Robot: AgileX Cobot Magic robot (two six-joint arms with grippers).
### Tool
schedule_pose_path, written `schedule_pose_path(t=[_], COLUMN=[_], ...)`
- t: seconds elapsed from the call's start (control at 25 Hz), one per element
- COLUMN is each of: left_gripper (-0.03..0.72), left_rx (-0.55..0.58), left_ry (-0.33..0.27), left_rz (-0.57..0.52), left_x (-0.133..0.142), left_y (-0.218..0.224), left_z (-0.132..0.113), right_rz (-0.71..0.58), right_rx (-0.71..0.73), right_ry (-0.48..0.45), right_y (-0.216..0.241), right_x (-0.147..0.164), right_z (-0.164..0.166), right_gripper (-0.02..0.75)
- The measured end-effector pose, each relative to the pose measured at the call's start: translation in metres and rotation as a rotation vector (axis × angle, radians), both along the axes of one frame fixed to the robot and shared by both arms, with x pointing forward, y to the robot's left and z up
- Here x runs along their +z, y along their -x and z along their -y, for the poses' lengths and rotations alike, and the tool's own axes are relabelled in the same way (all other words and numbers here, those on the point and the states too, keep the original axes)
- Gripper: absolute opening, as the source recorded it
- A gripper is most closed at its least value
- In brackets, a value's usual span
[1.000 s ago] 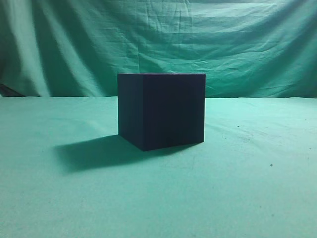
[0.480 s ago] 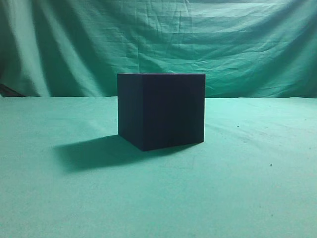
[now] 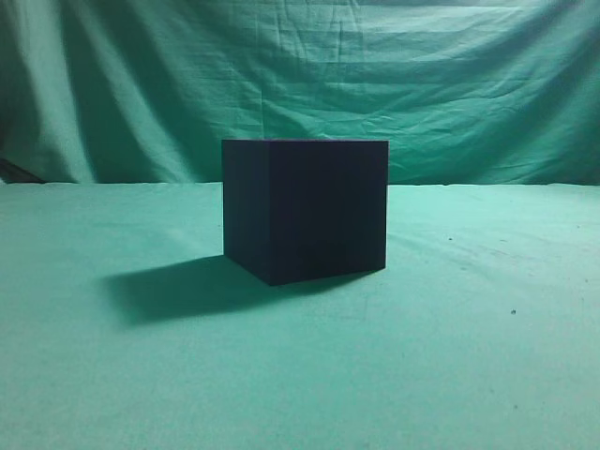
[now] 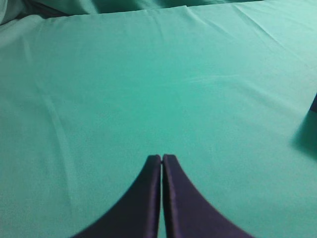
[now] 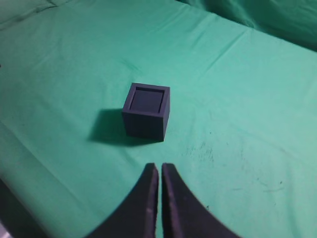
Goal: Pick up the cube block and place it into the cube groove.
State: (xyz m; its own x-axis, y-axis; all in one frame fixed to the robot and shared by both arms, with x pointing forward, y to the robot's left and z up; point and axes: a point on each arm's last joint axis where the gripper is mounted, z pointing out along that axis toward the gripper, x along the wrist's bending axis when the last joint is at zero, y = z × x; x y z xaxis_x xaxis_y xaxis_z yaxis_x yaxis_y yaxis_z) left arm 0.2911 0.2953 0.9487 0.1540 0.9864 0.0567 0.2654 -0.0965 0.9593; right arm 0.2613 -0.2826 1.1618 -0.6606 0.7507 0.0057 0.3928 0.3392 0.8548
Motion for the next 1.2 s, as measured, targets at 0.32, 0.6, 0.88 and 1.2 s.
schedule_pose_path(t=[0.32, 0.6, 0.88, 1.2], left_gripper=[0.0, 0.0, 0.0, 0.0], left_rx=[0.0, 0.0, 0.0, 0.0], left_ry=[0.0, 0.0, 0.0, 0.0], left_rz=[0.0, 0.0, 0.0, 0.0], left_x=[0.0, 0.0, 0.0, 0.0], left_y=[0.0, 0.0, 0.0, 0.0], left_z=[0.0, 0.0, 0.0, 0.0], right_rz=[0.117, 0.327, 0.391, 0.35], right_rx=[-0.038, -0.259, -0.497, -0.684], right_ry=[-0.022, -0.168, -0.2, -0.166], right_y=[-0.013, -0.02, -0.022, -0.029], right_x=[-0.029, -0.076, -0.133, -0.182], right_z=[-0.009, -0.004, 0.006, 0.014], right_gripper=[0.0, 0.0, 0.0, 0.0])
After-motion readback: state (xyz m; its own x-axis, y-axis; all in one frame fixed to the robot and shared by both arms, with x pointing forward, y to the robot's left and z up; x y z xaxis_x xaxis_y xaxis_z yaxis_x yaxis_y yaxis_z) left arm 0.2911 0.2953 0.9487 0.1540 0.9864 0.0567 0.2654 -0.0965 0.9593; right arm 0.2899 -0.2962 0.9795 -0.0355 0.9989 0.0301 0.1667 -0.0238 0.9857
